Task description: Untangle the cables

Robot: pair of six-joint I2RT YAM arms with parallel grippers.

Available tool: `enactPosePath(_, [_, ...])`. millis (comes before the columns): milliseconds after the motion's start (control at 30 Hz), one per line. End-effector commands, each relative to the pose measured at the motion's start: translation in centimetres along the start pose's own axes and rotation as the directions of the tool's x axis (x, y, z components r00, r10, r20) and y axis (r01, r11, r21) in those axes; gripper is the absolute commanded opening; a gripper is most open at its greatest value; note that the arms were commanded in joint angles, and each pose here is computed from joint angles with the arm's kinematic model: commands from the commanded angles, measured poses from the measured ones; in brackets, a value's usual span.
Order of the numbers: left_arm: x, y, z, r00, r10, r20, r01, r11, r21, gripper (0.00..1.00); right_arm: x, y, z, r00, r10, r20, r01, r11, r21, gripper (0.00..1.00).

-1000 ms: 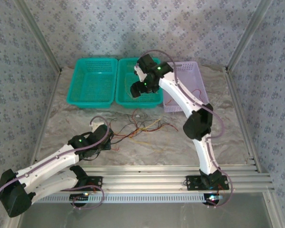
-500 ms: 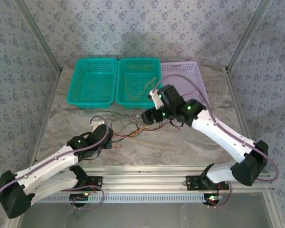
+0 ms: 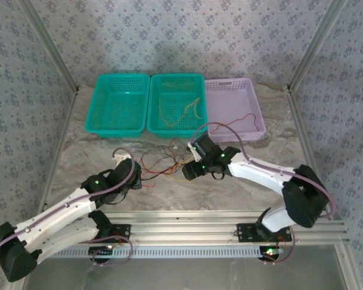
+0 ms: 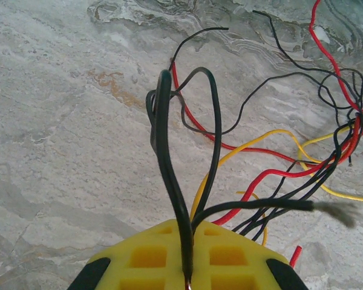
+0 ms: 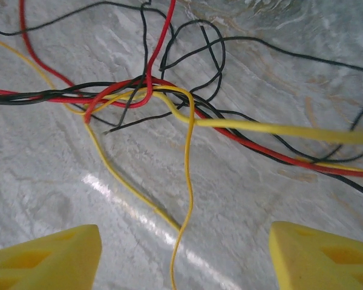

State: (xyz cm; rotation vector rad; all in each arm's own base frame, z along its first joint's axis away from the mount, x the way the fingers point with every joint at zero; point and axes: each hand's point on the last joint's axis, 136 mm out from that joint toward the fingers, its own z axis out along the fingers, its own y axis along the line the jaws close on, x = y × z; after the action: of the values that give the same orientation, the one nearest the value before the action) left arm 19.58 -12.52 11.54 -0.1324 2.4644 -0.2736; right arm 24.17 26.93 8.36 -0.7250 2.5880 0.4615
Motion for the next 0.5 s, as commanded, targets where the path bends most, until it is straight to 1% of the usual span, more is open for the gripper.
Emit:
enactPosePath(0, [-0.1,-0.2,-0.4,1.000,-0.012,0.008,0.012,1.000,0.022,0.00,-0.9,0.7,1.6,1.000,-0.005,0.008,0.005,1.000,-0.022,0.71])
enactPosePath(100, [-0.2,-0.2,-0.5,1.000,-0.015,0.012,0.015,1.000,0.022,0.00,-1.0,0.8,2.6,1.000,0.002,0.008,-0.002,1.000,-0.029,0.68])
enactPosePath(200, [-0.2,-0.1,-0.5,1.000,-0.014,0.012,0.014,1.000,0.020,0.00,-1.3,0.6,3.2,1.000,0.003,0.008,-0.003,1.000,-0.017,0.60])
enactPosePath(233, [-0.1,-0.1,-0.5,1.000,-0.014,0.010,0.014,1.000,0.019,0.00,-1.4,0.6,3.3,1.000,0.003,0.010,-0.003,1.000,-0.015,0.54])
enactPosePath(333, [-0.1,0.0,-0.5,1.000,-0.014,0.010,0.014,1.000,0.014,0.00,-1.5,0.5,3.2,1.000,0.002,0.014,-0.002,1.000,-0.009,0.29])
enactPosePath(400, [0.0,0.2,-0.5,1.000,-0.013,0.011,0.013,1.000,0.005,0.00,-1.5,0.2,2.8,1.000,0.003,0.017,-0.003,1.000,0.005,0.15])
enactPosePath(467, [0.1,0.4,-0.5,1.000,-0.016,0.014,0.016,1.000,0.001,0.00,-1.6,-0.2,2.1,0.999,-0.001,0.033,0.000,1.000,0.026,0.07])
